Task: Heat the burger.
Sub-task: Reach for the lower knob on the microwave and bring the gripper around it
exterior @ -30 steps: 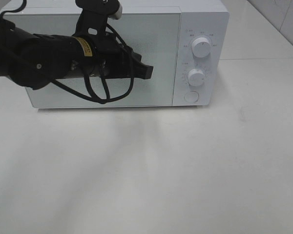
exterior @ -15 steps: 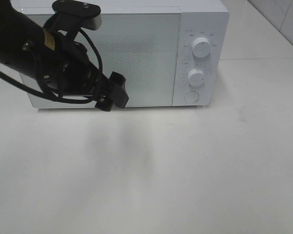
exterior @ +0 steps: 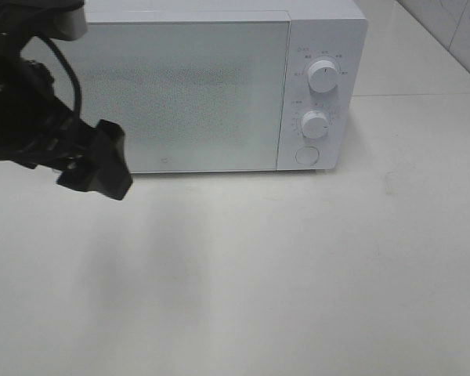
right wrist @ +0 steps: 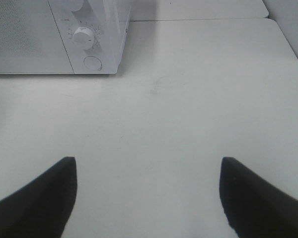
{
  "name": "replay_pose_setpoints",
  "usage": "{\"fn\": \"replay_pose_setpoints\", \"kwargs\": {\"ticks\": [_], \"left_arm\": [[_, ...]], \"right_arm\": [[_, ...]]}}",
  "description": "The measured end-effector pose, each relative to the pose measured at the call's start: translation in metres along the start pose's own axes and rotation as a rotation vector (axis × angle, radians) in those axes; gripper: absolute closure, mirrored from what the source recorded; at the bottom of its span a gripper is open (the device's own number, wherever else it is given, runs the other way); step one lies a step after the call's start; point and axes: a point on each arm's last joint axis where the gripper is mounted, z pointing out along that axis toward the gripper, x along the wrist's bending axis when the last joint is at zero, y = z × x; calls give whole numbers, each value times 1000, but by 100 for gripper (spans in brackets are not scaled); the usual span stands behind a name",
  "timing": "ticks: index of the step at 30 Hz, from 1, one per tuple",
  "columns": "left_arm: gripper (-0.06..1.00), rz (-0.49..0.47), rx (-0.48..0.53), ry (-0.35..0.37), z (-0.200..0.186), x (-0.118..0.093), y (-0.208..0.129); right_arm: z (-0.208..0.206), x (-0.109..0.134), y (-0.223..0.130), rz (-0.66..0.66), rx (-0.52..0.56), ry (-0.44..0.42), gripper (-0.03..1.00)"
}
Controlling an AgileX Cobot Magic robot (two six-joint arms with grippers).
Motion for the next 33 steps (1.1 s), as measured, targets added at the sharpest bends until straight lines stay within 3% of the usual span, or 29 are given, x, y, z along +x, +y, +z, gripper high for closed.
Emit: {"fn": "replay_pose_setpoints", "kwargs": {"ticks": [6, 8, 17, 26, 33], "left_arm": [[-5, -134, 66, 54, -18, 37, -12], [-5, -232, 70, 92, -37, 61, -22], [-5, -415, 55, 168, -81, 94, -55], [-5, -536, 40, 227, -91, 97, -112], [-5, -523, 17, 255, -90, 85, -143]], "right_arm": [[0, 0, 0, 0, 0, 0, 21], [0, 0, 0, 0, 0, 0, 21], [0, 0, 0, 0, 0, 0, 21], [0, 0, 0, 0, 0, 0, 21], [0, 0, 0, 0, 0, 0, 21]]}}
